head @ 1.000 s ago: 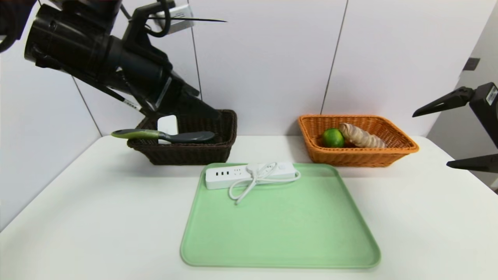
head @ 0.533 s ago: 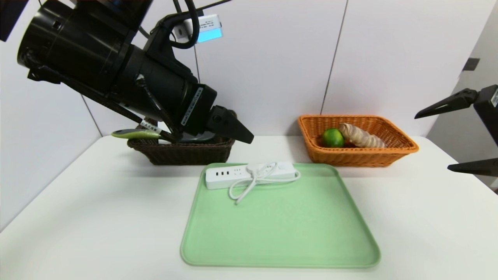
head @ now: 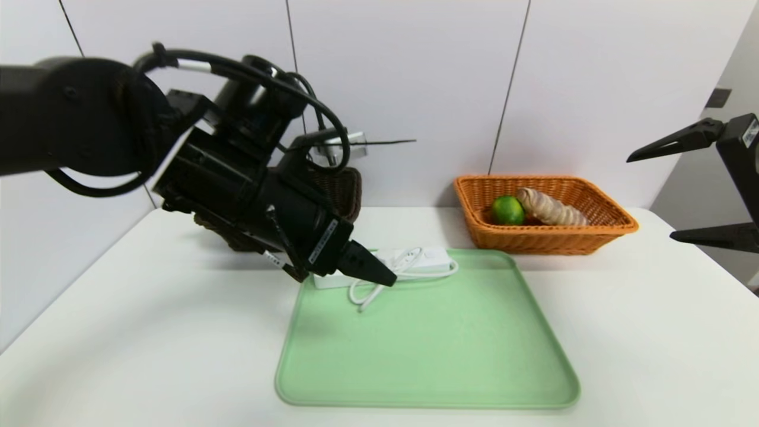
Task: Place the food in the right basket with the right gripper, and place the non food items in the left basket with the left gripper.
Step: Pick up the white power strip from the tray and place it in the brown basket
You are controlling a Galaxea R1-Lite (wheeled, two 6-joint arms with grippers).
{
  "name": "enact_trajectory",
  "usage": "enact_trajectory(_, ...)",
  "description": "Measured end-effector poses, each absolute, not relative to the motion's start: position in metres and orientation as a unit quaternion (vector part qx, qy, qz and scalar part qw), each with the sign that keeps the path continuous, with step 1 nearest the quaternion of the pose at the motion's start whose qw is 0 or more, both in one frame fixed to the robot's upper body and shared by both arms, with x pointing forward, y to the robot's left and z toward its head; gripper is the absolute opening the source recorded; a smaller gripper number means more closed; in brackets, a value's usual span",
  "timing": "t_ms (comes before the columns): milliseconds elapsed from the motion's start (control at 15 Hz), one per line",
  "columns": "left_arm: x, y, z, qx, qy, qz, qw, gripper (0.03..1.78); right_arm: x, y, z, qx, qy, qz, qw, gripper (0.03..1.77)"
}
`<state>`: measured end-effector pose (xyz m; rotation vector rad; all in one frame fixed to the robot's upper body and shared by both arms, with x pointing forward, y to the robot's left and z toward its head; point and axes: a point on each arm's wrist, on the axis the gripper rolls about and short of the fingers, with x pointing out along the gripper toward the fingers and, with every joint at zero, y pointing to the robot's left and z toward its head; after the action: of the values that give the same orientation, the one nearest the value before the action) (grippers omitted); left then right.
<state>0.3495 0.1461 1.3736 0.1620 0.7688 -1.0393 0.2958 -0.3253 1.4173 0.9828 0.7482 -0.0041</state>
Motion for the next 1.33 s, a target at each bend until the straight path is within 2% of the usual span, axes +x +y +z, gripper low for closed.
enact_trajectory(200,0.366,0.131,1.341,0.04,0.367,-0.477,0.797,1.69,0.299,-0.324,1.413,0.48,0.352,0.01,0.804,1.71)
enact_trajectory(467,0.374,0.123,1.316,0.024,0.411,-0.463,0.785,1.69,0.302,-0.324,1.404,0.487,0.356,0.015,0.797,1.71)
enact_trajectory(800,0.379,0.119,1.305,0.013,0.43,-0.446,0.785,1.69,0.303,-0.323,1.401,0.49,0.365,0.024,0.792,1.71)
enact_trajectory(1333,0.4,0.11,1.291,0.022,0.417,-0.424,0.804,1.69,0.301,-0.331,1.403,0.493,0.353,0.018,0.795,1.71)
